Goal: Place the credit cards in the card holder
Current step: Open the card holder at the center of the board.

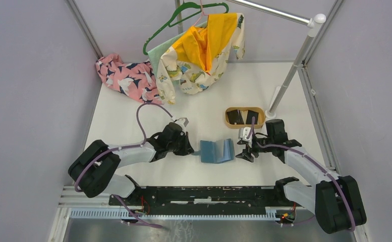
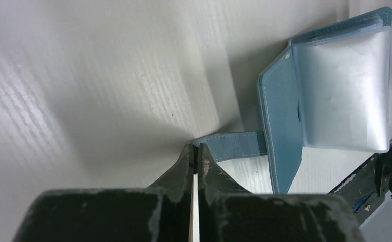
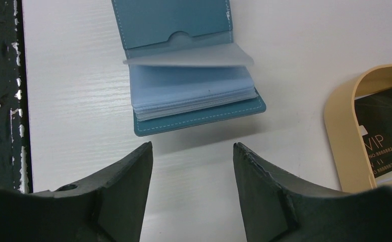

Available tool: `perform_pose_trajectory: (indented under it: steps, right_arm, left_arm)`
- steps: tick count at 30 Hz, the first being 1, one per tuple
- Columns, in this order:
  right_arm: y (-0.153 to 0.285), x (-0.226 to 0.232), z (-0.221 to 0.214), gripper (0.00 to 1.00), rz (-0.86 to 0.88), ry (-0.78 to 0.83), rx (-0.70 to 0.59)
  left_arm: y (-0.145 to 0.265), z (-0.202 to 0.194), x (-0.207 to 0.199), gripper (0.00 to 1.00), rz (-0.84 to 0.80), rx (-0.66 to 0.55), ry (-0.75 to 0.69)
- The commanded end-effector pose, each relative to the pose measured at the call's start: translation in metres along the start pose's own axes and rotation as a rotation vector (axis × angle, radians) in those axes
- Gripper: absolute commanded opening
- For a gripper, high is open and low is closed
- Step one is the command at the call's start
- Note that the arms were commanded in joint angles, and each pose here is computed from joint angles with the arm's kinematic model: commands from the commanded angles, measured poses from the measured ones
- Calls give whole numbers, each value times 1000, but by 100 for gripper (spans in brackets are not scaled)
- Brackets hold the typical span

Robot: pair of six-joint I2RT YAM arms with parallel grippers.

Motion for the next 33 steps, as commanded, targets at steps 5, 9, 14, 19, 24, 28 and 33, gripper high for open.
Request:
perform_pose_trajectory:
  steps: [5,9,14,19,24,28,33]
  right_arm:
    - [-4,-7,10,59,-27,-99,-57]
    - [-3,6,30,52,87,-90,-151]
    - [-13,12,42,27,114,-106,-148]
    - [-32,3,39,16,51,-133,-19]
    - [-43,-1,22,13,-22,-166,72]
    - [-45,4,27,13,6,-148,58]
    - [-47,15,54,14,121,-13,19]
  left_arm:
    - [22,-27,24,4,195,27,78]
    - [30,-16,18,4,176,-7,63]
    - [26,-19,14,2,153,25,42]
    - [23,-27,10,2,157,42,40]
    - [22,-28,8,3,166,50,36]
    - [21,-29,8,3,175,59,31]
    - [22,-26,6,4,176,57,29]
Point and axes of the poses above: each gripper's point midway between its finger pads, its own y axis back along the fingers, its own x axis along the line the jaws close on, z = x × y, the point moved 6 cm from there along y, back along the fingers, and after that the axes turned 13 degrees about -y, right-handed, at the moved point
